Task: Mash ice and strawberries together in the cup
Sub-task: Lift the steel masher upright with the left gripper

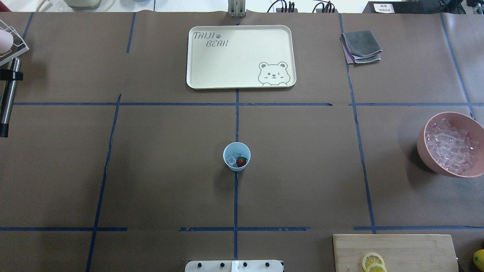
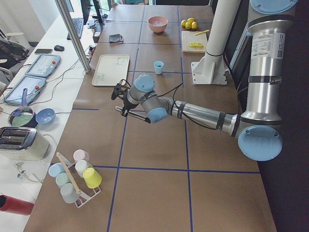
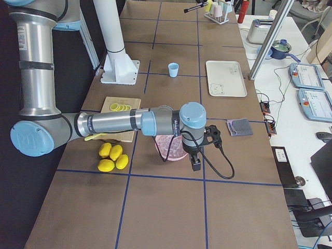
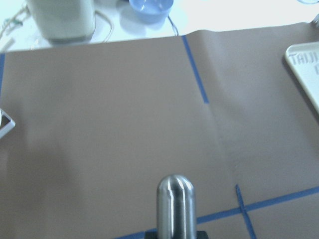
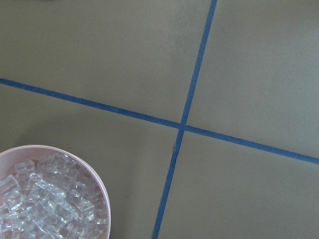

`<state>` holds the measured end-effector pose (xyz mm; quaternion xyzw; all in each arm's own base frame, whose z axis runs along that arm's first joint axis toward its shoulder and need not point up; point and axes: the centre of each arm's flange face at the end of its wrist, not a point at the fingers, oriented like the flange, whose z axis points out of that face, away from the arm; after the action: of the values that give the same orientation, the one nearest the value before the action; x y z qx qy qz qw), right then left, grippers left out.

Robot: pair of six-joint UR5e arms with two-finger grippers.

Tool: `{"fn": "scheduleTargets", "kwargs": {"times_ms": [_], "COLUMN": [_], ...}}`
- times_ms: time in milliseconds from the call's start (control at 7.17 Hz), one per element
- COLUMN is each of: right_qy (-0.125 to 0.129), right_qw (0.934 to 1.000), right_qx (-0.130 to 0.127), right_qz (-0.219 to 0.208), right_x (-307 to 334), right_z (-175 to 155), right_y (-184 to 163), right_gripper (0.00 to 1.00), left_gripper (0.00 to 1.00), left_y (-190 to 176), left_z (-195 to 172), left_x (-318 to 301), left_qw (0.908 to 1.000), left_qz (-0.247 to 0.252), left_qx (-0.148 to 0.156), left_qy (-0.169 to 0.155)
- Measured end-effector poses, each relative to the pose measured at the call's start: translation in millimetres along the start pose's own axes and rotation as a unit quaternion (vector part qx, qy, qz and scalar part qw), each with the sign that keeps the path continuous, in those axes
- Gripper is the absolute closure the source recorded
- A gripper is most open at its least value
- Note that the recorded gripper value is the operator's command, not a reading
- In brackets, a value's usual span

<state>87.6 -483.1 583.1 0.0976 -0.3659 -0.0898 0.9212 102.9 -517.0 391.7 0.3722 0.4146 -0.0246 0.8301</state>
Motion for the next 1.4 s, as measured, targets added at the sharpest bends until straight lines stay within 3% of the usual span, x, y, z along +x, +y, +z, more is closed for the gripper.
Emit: {"fn": "scheduleTargets", "kwargs": {"times_ms": [419, 837, 1116, 1395], "right_qy": [0.001, -0.001, -0.004, -0.004], "right_qw": [1.0, 0.9999, 0.9999, 0.9999], "right_qx": [0.002, 0.002, 0.002, -0.001], "right_qz": [0.005, 0.013, 0.013, 0.011], "right_x": [-2, -3, -5, -8], "right_z": [-2, -2, -2, 1], "right_y": [1, 1, 0, -2], "right_gripper": [0.01, 0.01, 0.01, 0.01], "left_gripper": [1.0, 1.0, 1.0, 1.0], "left_y": [-36, -11, 3, 14], "left_z": [-47, -46, -8, 20], "left_x": [93, 192, 263, 296], "left_qw": [0.9907, 0.9701, 0.9481, 0.922], "left_qz": [-0.003, -0.001, 0.005, 0.021], "left_qx": [0.136, 0.232, 0.285, 0.335], "left_qy": [0.012, 0.071, 0.142, 0.192]}}
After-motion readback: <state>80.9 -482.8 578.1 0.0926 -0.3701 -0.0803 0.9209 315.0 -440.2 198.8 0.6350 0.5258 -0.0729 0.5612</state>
